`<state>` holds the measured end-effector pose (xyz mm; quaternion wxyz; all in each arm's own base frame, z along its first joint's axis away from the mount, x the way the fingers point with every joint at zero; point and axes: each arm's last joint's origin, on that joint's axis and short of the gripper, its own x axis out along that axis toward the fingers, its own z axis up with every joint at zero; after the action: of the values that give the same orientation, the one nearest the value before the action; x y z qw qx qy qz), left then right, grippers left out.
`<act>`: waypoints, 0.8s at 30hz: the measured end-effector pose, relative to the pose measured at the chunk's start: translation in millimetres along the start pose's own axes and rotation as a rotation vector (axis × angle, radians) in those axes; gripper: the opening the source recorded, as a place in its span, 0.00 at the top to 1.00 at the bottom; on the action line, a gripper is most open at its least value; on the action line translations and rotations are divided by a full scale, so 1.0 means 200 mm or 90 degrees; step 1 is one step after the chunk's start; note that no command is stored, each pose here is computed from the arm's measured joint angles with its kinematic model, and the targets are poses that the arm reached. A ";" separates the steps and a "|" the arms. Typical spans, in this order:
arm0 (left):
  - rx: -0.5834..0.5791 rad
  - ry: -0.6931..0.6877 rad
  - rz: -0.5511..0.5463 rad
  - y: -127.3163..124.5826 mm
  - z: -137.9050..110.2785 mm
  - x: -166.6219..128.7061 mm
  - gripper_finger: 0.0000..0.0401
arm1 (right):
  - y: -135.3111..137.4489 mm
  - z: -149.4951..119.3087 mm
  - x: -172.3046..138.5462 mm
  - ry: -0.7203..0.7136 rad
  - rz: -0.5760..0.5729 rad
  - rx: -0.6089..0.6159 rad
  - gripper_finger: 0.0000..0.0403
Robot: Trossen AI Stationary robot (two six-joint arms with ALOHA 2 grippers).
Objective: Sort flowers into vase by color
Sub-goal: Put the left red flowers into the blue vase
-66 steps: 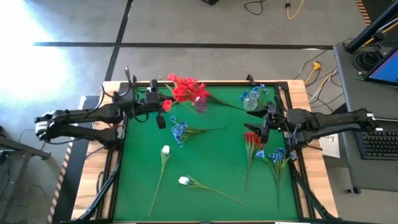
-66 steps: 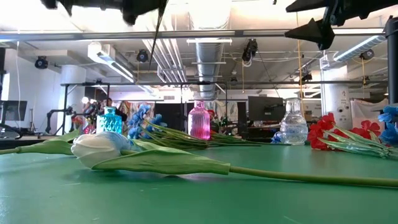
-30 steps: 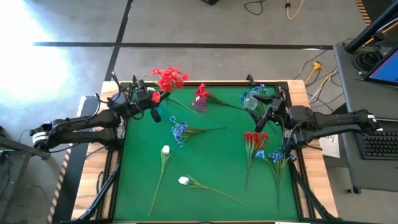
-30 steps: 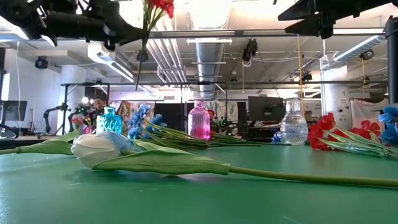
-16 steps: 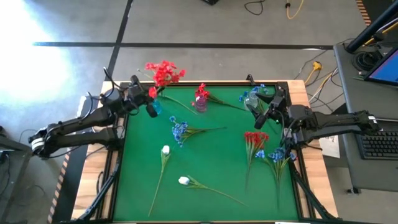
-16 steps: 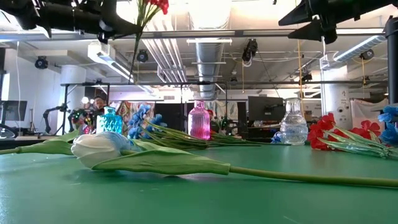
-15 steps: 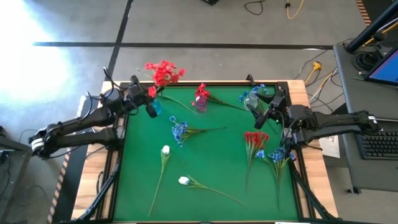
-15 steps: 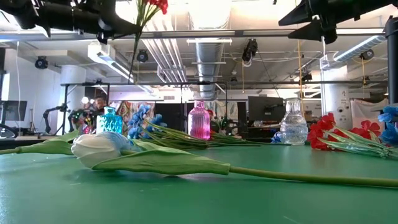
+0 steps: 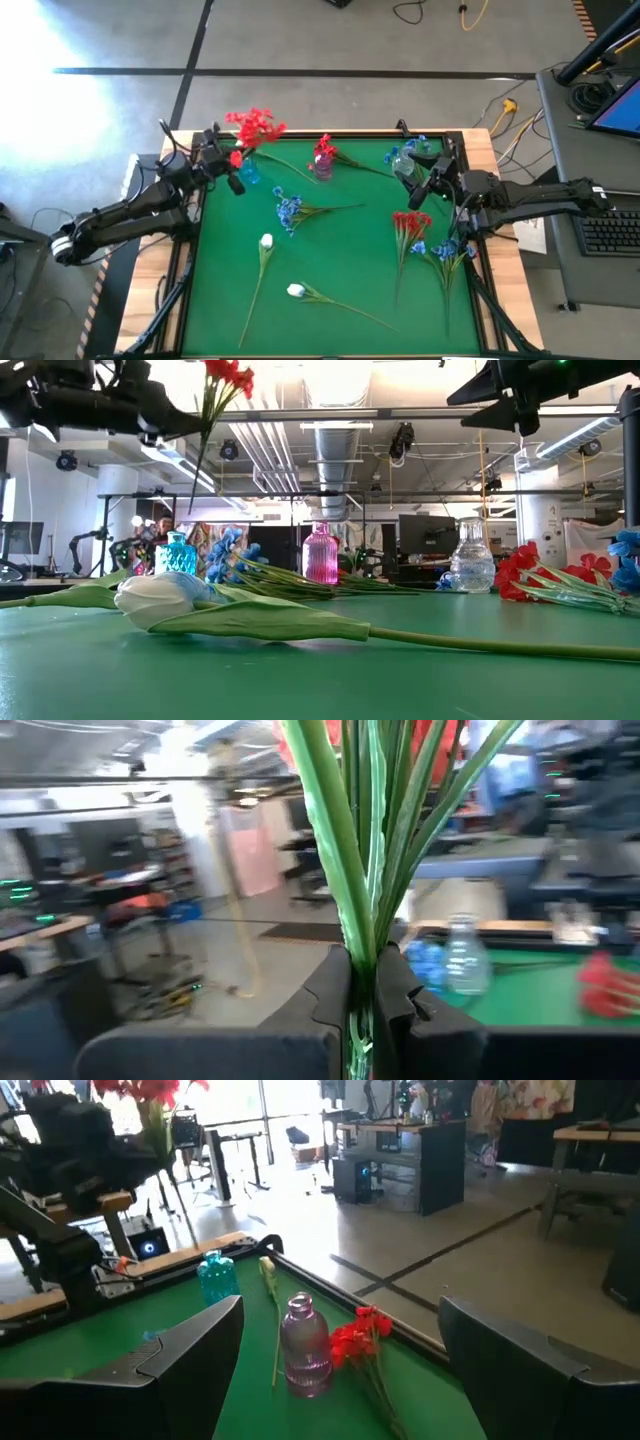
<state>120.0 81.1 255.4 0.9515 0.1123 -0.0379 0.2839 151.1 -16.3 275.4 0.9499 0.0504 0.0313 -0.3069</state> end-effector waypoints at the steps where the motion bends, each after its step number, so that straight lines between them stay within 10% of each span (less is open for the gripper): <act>1: 0.002 0.003 0.015 0.02 -0.01 -0.01 1.00 | 0.00 0.00 0.00 0.001 -0.004 0.004 0.19; 24: -0.071 0.055 0.104 0.12 -0.17 -0.03 1.00 | 0.06 -0.01 0.08 -0.025 -0.002 -0.001 0.19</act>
<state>102.4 106.5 226.8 0.9308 0.0437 -0.0217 0.3624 171.6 -16.6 273.6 0.9499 0.0433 0.0134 -0.3094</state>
